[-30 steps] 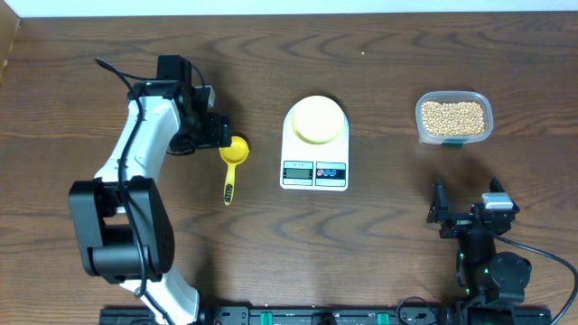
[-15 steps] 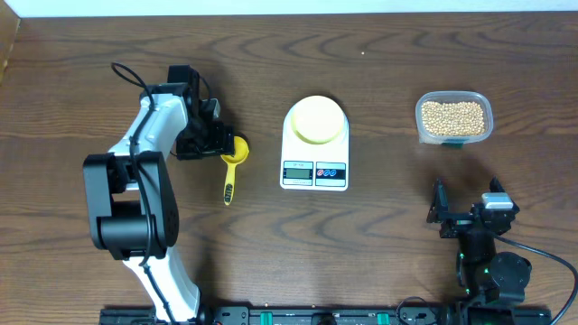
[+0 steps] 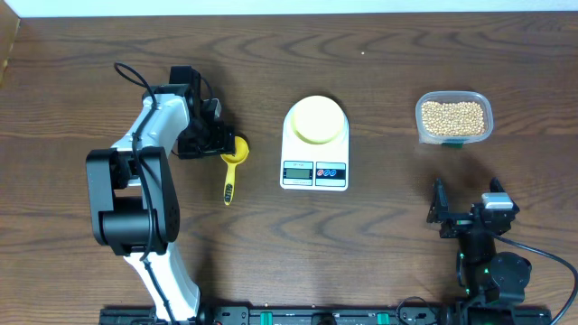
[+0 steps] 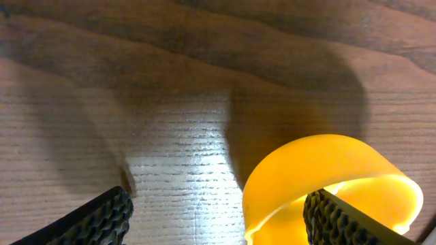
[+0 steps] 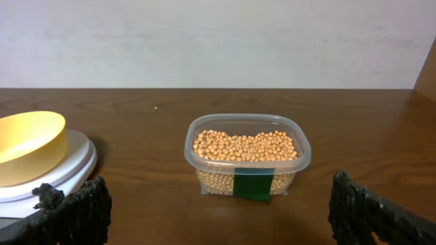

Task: Scoop item into bowl and weigh 50g on scale
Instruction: 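Lower the left gripper and close it on the yellow scoop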

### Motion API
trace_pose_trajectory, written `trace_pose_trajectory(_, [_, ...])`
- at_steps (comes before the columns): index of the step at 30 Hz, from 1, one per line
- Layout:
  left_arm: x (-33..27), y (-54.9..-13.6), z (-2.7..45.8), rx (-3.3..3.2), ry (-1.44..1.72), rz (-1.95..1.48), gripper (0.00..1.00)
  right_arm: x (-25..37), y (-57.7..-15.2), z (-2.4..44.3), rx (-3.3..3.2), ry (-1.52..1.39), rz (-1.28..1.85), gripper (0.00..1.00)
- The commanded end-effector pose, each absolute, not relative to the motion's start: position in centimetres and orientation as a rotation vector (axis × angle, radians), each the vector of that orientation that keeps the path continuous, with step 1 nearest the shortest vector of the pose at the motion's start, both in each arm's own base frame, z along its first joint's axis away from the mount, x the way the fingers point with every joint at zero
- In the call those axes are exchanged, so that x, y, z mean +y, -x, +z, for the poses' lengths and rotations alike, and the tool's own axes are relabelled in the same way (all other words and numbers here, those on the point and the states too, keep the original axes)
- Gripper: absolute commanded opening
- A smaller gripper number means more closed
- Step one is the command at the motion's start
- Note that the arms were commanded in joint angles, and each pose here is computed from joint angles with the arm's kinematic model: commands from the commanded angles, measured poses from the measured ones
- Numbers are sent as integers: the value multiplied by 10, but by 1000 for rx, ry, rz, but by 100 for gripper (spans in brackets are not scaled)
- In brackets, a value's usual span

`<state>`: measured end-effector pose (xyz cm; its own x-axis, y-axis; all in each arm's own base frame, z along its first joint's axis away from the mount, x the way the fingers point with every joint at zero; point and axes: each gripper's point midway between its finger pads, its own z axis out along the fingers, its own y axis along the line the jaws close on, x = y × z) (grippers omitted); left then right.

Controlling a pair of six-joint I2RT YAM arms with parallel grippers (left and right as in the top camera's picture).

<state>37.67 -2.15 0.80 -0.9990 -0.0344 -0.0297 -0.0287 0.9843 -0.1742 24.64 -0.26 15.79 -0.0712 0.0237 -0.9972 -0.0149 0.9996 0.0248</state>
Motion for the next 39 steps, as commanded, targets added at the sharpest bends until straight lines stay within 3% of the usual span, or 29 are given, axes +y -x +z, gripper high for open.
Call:
trace_pose_trajectory(1, [-20,-379,4,3096,-41,-247,82,-2,-246,158,1642,-16,39,99])
trace_pose_trajectory(16, [-20,-385,5,3017,-470,-229,82,-2,-246,158,1641,-16,39,99])
trace_pose_trajectory(39, [-26,-397,4,2957,-586,-128,82,-2,-246,158,1642,-16,39,99])
